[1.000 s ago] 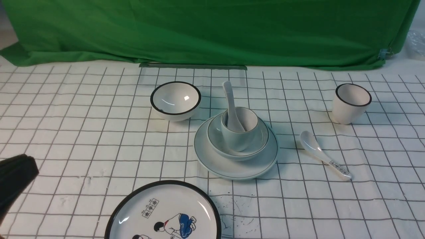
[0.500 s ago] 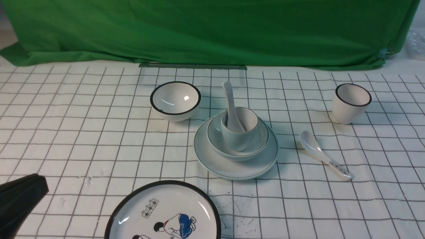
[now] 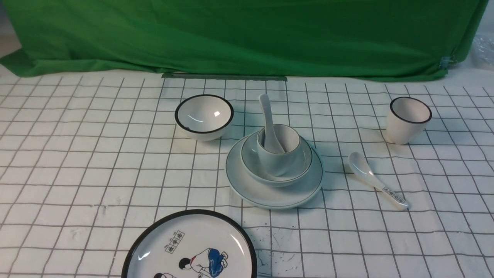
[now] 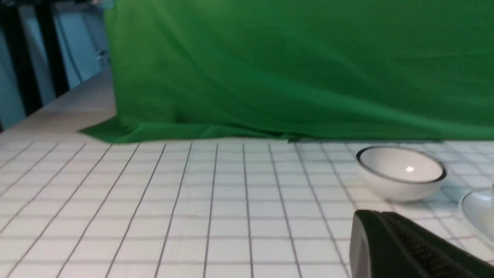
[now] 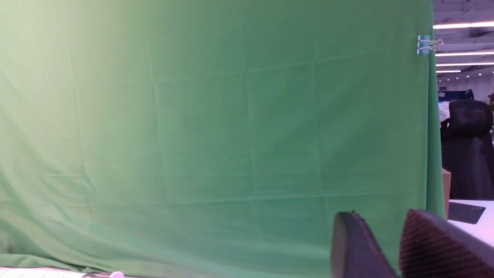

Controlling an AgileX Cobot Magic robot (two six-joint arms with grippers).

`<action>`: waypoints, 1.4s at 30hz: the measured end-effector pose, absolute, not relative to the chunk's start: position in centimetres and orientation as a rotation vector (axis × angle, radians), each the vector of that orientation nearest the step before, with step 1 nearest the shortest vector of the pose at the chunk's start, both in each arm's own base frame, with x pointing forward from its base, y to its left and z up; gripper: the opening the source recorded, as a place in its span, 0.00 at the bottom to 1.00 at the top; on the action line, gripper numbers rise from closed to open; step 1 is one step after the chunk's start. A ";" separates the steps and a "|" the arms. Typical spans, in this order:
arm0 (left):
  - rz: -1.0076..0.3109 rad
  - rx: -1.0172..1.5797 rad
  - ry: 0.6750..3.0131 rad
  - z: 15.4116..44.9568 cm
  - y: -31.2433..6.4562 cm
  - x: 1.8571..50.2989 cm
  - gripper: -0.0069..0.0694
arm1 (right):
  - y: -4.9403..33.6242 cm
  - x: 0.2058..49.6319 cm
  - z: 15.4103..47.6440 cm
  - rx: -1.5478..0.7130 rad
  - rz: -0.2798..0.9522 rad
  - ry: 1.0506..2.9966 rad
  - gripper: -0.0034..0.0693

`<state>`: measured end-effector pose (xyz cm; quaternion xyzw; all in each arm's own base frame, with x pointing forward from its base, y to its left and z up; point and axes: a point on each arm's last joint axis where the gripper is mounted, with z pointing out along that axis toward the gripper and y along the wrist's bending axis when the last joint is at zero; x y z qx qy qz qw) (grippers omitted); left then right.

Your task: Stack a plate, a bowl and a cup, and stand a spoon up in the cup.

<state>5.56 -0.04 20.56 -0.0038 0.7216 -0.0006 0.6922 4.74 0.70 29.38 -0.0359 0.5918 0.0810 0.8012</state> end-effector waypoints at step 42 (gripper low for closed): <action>0.031 0.047 1.697 19.2 -0.1 5.6 0.09 | 0.4 5.1 23.9 -0.159 -0.086 1.509 0.37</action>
